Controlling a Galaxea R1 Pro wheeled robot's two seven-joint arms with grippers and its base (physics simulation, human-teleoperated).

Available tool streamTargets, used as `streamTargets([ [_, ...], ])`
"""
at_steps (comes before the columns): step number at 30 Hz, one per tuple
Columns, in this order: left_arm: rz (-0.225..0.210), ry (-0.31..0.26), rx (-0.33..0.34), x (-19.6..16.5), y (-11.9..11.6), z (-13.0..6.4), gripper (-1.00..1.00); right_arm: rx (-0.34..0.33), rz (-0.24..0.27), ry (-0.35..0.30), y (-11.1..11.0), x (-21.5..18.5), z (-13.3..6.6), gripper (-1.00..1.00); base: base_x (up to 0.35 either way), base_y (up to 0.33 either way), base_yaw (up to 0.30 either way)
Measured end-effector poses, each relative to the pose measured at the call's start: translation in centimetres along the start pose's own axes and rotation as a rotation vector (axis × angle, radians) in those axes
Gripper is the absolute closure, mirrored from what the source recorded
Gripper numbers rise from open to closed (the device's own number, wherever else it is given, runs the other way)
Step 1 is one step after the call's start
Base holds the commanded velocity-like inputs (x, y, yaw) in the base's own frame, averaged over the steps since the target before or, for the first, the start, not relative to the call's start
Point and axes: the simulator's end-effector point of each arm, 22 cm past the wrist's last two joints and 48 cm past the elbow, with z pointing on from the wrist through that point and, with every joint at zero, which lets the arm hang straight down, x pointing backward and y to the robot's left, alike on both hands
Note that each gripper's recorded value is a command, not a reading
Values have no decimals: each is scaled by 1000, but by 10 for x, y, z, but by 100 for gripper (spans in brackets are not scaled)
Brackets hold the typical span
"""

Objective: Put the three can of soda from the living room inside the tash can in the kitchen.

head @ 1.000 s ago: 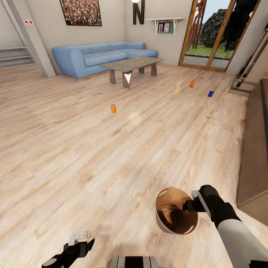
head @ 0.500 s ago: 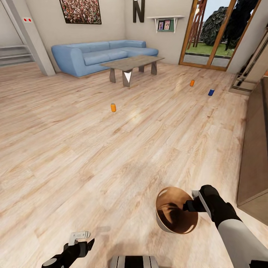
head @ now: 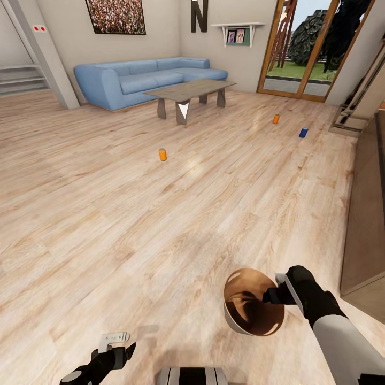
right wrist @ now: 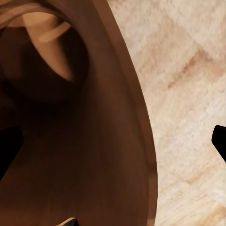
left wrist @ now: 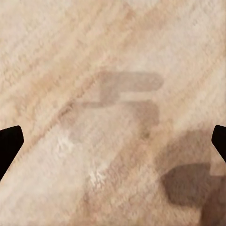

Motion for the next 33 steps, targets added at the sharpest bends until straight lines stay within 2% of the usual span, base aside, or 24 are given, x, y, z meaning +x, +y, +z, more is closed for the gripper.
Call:
streamTargets([
  [4, 0, 0, 0, 0, 0, 0, -100, 1, 1, 0, -1, 0, 0, 100, 0, 0, 0],
  [9, 0, 0, 0, 0, 0, 0, -100, 37, -18, 0, -10, 0, -1, 100, 0, 0, 0],
  [20, 0, -1, 1, 0, 0, 0, -100, 38, -20, 0, -9, 0, -1, 100, 0, 0, 0],
  [26, 4, -20, 5, -10, -3, -5, -100, -34, 13, -25, 8, -6, -12, 100, 0, 0, 0],
  [33, 10, -47, 8, -22, -5, -10, -100, 30, -15, -48, -6, -10, -26, 100, 0, 0, 0],
])
